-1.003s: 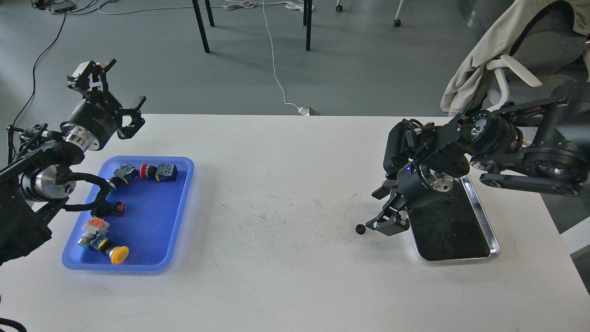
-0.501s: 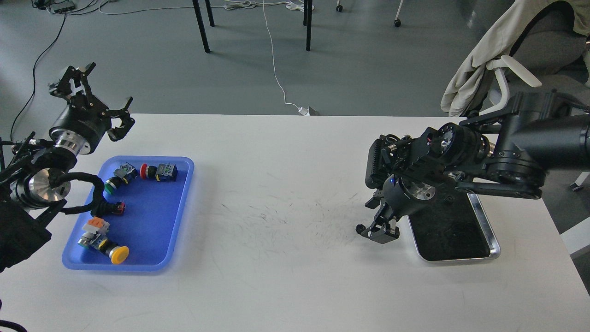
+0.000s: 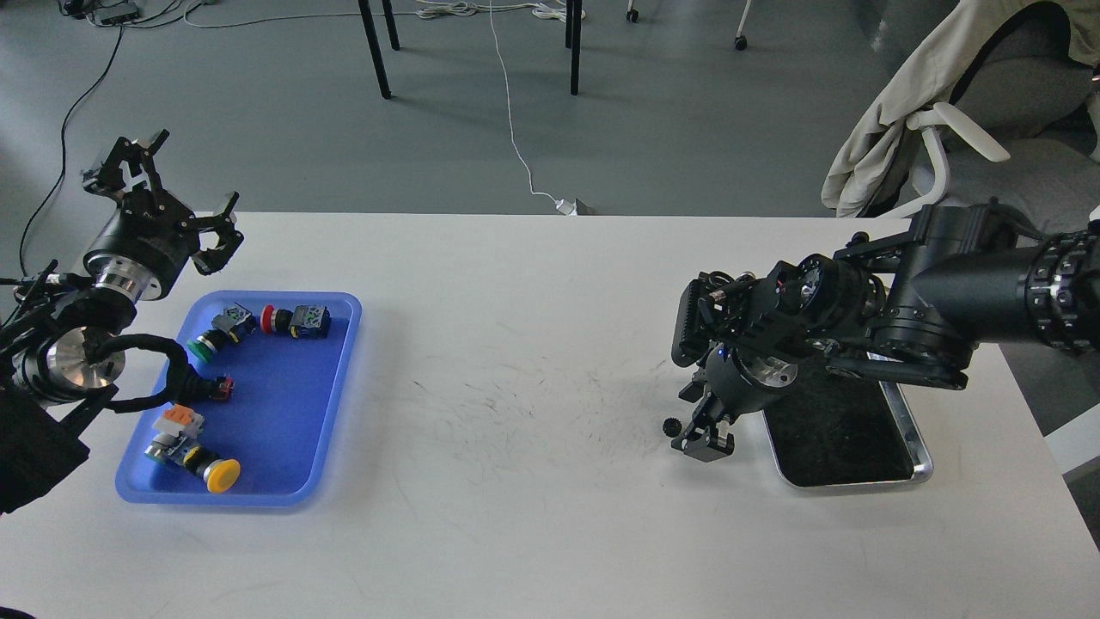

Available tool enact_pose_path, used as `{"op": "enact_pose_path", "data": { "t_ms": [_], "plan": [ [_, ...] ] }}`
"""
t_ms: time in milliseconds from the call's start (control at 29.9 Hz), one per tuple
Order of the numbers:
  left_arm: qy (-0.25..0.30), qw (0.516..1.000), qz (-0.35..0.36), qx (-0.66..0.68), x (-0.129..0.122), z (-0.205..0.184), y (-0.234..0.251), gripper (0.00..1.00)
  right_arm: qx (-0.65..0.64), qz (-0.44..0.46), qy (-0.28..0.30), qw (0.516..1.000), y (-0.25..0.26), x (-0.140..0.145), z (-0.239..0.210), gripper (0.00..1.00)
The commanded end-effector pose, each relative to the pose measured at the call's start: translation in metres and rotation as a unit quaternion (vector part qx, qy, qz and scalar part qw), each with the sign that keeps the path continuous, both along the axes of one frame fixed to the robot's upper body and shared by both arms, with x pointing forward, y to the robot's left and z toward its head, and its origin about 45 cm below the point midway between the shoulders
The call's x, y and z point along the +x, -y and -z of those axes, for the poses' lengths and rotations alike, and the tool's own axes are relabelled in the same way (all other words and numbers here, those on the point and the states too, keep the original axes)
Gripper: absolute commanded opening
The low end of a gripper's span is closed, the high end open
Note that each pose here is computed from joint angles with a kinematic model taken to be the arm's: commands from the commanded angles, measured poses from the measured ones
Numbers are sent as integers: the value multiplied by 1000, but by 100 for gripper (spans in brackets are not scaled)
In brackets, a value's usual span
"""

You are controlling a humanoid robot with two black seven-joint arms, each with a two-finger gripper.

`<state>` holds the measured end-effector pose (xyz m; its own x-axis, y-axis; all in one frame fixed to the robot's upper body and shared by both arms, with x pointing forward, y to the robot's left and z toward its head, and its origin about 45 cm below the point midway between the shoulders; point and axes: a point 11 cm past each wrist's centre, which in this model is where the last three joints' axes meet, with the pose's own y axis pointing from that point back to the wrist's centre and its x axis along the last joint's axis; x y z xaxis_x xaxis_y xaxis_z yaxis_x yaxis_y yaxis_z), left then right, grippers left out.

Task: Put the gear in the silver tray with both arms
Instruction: 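Grasp the black gear with the right gripper, then move the gear into the silver tray and open the right gripper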

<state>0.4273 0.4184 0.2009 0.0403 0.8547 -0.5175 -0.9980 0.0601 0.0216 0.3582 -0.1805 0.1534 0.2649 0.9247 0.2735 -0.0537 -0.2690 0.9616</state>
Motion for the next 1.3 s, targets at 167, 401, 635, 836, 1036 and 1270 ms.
{"op": "enact_pose_path", "data": {
  "t_ms": [167,401,635,836,1036,1270],
  "plan": [
    [-1,1000,0,2,0,0,-1,99,-1,-17,-2,1000,-14,-3,3,45],
    [0,1000,-1,2,0,0,-1,99,-3,-21,-6,1000,-15,-6,5,39],
    [-2,1000,-3,3,-1,2,-2,99,-6,-20,-4,1000,-14,-5,4,32],
    [-2,1000,-4,3,-1,2,-1,99,-8,-20,-4,1000,-13,-4,4,20],
    [-2,1000,-5,3,-1,2,-2,99,-10,-22,-3,1000,-13,-4,3,1],
    [-4,1000,-6,4,-1,3,-2,99,-15,-18,12,1000,-7,5,-9,1]
  ]
}}
